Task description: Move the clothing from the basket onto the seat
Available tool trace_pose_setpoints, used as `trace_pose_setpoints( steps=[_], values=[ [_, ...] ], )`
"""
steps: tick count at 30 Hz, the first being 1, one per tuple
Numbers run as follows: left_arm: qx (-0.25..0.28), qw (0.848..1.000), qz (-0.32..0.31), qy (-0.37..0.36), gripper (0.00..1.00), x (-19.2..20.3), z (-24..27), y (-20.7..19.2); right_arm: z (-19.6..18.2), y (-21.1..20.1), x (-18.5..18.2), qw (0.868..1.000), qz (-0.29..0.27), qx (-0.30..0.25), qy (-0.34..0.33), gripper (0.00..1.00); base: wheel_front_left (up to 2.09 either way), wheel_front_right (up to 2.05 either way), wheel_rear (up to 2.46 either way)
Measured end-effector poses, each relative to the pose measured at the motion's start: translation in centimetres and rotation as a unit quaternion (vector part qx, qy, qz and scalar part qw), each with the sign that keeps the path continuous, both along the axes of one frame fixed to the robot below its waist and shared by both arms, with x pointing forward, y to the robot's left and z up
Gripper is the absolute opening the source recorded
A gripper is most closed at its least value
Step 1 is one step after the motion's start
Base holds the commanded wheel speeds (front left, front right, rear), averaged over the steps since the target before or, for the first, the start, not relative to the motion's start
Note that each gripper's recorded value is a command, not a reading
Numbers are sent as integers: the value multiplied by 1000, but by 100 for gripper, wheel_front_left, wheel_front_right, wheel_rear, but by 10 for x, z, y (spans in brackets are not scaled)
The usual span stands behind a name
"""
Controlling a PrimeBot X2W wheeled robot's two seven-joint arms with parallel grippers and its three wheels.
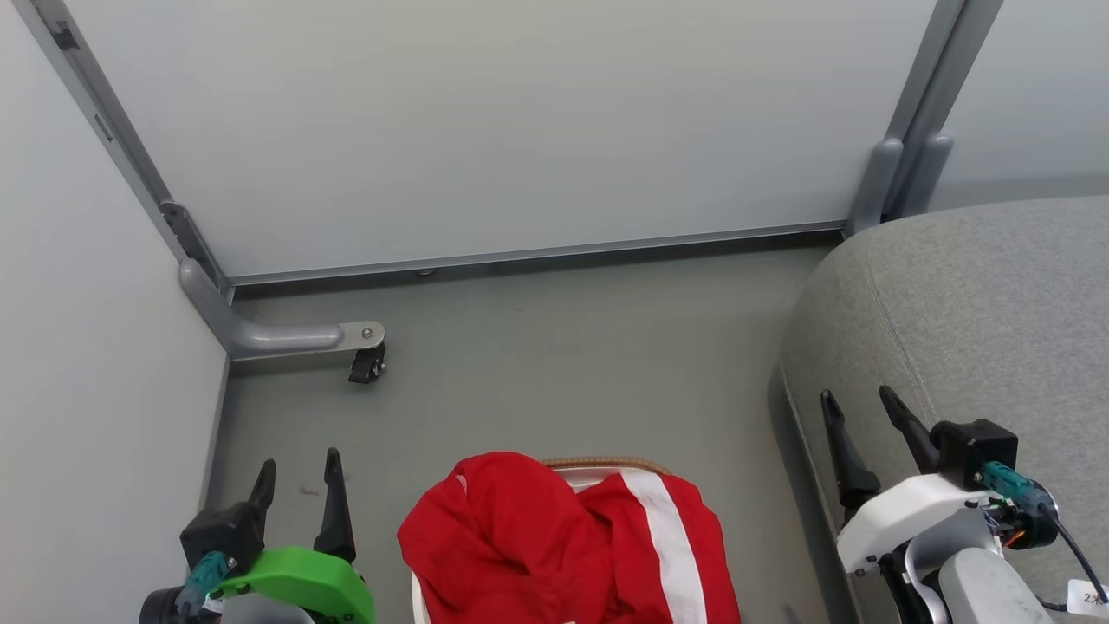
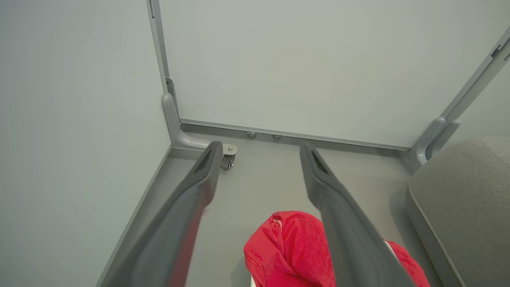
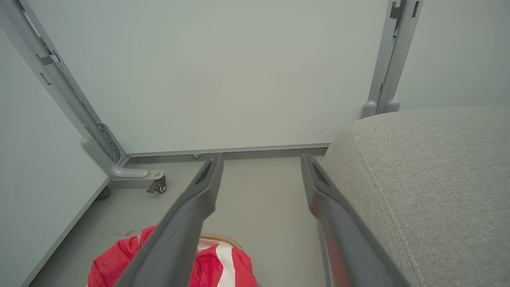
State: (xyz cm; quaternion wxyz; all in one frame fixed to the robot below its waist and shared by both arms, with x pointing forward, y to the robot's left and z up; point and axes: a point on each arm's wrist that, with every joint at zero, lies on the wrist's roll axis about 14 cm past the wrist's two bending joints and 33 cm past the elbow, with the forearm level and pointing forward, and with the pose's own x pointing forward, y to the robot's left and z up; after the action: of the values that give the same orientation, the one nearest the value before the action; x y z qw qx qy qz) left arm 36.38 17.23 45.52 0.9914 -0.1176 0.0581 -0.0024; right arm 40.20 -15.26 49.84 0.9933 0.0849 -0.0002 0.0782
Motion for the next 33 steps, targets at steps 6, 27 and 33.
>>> trace_pose_setpoints(
  steps=[6, 27, 33],
  values=[
    [16, 1000, -5, 9, 100, -5, -8, -1, -11, 3, -3, 1000, 6, -22, 13, 100, 0, 0, 0],
    [31, 995, -88, 31, 100, 13, -31, -49, -13, 8, 23, 996, 23, -83, -6, 100, 0, 0, 0],
    [34, 990, -133, 43, 100, 33, -44, -75, -17, 12, 44, 995, 31, -90, -9, 100, 0, 0, 0]
  ],
)
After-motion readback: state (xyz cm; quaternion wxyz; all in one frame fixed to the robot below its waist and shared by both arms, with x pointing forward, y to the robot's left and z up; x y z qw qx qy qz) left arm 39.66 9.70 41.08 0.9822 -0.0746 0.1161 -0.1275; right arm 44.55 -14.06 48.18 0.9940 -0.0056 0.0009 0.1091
